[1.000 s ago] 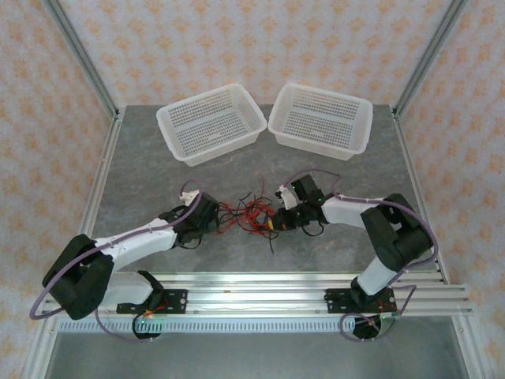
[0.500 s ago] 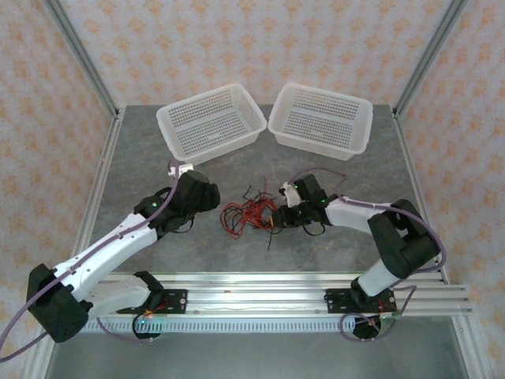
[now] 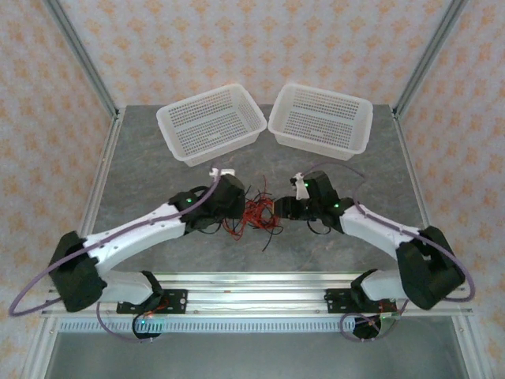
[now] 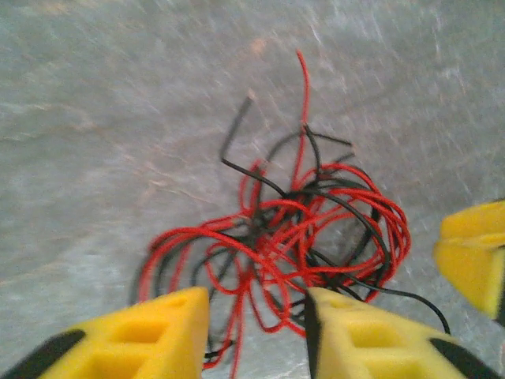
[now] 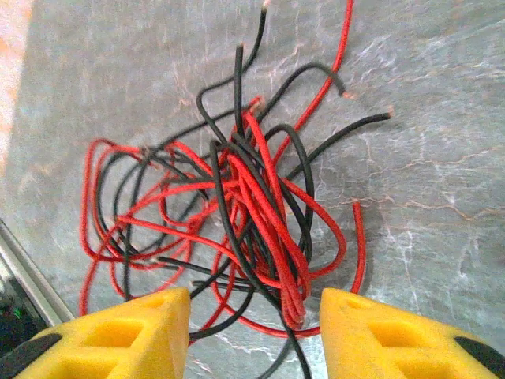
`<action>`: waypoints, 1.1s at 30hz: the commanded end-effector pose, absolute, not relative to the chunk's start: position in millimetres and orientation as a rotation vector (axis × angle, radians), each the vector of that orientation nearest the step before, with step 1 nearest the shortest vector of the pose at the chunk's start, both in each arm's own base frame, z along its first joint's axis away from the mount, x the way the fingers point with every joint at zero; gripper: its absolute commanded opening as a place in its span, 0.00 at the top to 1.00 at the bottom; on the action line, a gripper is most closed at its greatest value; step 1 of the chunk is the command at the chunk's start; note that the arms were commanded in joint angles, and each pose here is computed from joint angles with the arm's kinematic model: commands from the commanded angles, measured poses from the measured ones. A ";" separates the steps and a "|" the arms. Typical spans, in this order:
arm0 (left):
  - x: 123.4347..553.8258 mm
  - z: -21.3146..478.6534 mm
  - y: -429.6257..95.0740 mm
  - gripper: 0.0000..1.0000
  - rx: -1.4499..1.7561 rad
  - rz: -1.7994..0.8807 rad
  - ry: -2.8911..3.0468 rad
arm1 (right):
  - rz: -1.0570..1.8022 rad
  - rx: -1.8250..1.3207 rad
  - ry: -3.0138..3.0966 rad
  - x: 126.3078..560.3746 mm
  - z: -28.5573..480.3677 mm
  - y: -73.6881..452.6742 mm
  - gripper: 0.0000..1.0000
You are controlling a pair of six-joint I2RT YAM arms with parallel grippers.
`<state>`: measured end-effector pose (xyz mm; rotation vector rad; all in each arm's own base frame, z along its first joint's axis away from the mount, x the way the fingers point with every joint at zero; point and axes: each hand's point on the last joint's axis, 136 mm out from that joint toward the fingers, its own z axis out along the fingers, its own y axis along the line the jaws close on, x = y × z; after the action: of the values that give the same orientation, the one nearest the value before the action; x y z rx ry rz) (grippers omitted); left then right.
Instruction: Untangle the cables
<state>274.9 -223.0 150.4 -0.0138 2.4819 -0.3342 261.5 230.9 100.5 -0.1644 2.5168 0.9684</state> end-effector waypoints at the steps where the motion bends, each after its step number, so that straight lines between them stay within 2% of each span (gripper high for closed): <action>1: 280.4 131.0 -243.1 0.75 -0.021 -0.418 2.493 | 0.899 0.014 2.507 260.0 98.2 216.1 0.53; 3: 279.0 115.6 -241.8 0.84 -0.037 -0.404 2.514 | 0.896 0.065 2.492 255.5 96.9 214.8 0.52; 5: 275.7 99.2 -237.8 0.89 -0.051 -0.384 2.538 | 0.899 0.102 2.485 251.3 92.1 215.9 0.52; 13: 262.1 42.1 -221.9 0.95 -0.132 -0.366 2.598 | 0.959 0.077 2.470 250.4 76.8 249.7 0.52; 21: 255.7 -13.5 -173.9 0.99 -0.259 -0.244 2.648 | 0.909 0.129 2.510 258.8 41.7 262.5 0.56; 29: 252.8 -24.0 -167.3 1.00 -0.267 -0.261 2.653 | 0.960 0.185 2.414 273.4 40.5 270.4 0.67; 33: 252.0 -25.2 -164.9 1.00 -0.271 -0.253 2.655 | 0.950 0.169 2.404 280.0 41.0 275.4 0.87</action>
<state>259.2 -198.6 10.0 -0.2127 2.6010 -0.4231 262.0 267.1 26.1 0.1684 2.4980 0.9427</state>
